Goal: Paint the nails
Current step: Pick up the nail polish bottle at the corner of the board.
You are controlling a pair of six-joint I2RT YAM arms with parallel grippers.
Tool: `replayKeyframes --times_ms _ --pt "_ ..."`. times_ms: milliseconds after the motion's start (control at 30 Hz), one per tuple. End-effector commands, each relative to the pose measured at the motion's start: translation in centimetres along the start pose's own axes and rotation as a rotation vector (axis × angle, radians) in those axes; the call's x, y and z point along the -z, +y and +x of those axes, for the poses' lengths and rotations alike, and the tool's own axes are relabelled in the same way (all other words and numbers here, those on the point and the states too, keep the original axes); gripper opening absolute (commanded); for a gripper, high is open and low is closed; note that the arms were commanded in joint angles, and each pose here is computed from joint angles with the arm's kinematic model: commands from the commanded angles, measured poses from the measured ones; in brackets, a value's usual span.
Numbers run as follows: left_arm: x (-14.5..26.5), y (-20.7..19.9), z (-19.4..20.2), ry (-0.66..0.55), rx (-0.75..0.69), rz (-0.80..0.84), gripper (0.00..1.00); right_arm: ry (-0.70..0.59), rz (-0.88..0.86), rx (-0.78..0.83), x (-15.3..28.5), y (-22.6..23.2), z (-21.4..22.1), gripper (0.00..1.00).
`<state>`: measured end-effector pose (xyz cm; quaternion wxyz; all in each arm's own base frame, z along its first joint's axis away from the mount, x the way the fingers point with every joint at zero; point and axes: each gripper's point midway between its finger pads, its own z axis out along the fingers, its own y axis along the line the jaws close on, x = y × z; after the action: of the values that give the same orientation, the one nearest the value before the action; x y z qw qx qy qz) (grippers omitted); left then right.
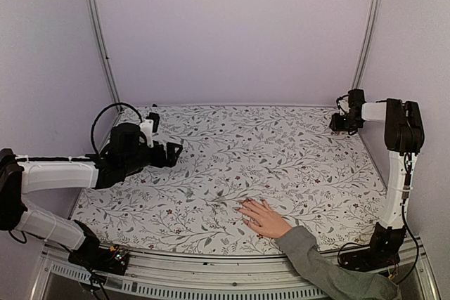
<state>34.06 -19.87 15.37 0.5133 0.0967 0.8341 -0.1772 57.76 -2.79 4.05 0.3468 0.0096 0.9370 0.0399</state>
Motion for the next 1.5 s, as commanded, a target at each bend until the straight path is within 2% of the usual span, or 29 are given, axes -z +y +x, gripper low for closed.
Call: replayKeyframes --times_ms 0,67,400,733,933,1033,1200,1467 --pt "0.5 -0.4 -0.1 -0.024 -0.018 0.012 1.00 0.026 0.027 0.027 -0.7 -0.1 0.5 0.44" --pt "0.5 -0.4 -0.1 -0.024 -0.018 0.015 1.00 0.030 0.032 0.034 -0.8 0.0 0.6 0.40" --pt "0.7 -0.3 -0.2 -0.031 -0.026 0.009 1.00 0.042 0.062 0.058 -1.4 -0.1 0.5 0.36" --pt "0.8 -0.1 -0.4 -0.033 -0.031 -0.001 1.00 0.054 0.075 0.059 -1.8 -0.3 0.5 0.26" --pt "0.8 -0.1 -0.1 -0.018 -0.026 -0.003 1.00 0.057 0.074 0.081 -1.6 0.9 0.6 0.12" --pt "0.9 0.2 -0.2 -0.007 -0.015 -0.022 1.00 0.048 0.086 0.127 -0.9 2.8 0.2 0.08" --pt "1.9 -0.7 -1.4 -0.029 0.021 0.024 1.00 -0.018 0.018 0.213 2.2 9.2 -2.0 0.04" --pt "5.3 -1.6 -4.1 -0.128 0.106 0.093 1.00 -0.124 -0.173 0.407 10.5 22.7 -3.4 0.00"
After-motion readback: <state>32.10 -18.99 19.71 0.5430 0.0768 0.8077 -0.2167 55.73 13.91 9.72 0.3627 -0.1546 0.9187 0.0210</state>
